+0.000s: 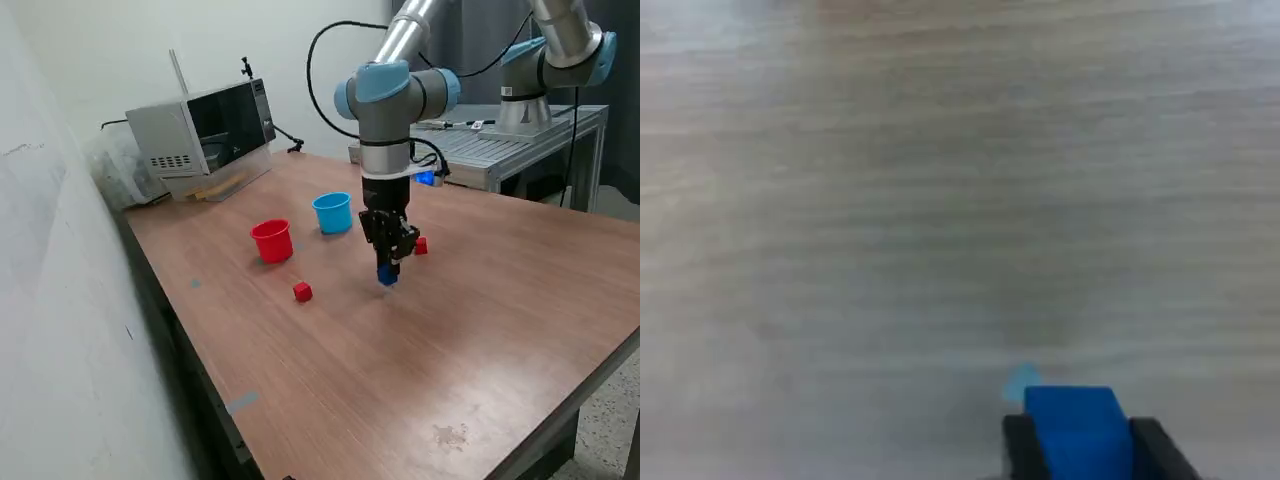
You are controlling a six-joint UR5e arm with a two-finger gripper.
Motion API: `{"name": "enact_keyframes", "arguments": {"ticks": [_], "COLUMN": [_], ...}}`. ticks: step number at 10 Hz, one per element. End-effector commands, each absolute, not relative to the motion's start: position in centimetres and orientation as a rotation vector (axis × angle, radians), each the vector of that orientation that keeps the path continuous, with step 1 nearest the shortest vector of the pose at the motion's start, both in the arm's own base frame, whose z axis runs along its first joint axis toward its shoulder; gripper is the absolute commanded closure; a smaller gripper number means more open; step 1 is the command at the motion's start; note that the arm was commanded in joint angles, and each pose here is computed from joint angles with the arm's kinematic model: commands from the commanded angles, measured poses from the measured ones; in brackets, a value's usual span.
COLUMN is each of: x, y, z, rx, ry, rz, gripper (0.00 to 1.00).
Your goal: Place red objects in the red bin, and blue objects in the blue bin.
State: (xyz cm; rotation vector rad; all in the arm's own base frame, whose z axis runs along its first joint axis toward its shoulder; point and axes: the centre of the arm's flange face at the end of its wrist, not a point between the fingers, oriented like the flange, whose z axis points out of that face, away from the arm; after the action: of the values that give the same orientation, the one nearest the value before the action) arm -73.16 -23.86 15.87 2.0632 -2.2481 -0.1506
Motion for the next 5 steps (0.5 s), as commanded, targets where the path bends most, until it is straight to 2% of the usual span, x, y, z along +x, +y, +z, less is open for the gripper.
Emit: {"name": "enact_keyframes", "arguments": {"ticks": [1, 3, 5], "x": [-71.0, -67.4, -64.0], "y": [-24.2, -23.5, -21.1], "z": [22.8, 28.3, 31.9], "rx": [2.065, 2.058, 2.064], "ry": [-2.210, -2.184, -2.174], "rz": [-0.167, -0.190, -0.210], "gripper": [1.00, 1.00, 1.00]}}
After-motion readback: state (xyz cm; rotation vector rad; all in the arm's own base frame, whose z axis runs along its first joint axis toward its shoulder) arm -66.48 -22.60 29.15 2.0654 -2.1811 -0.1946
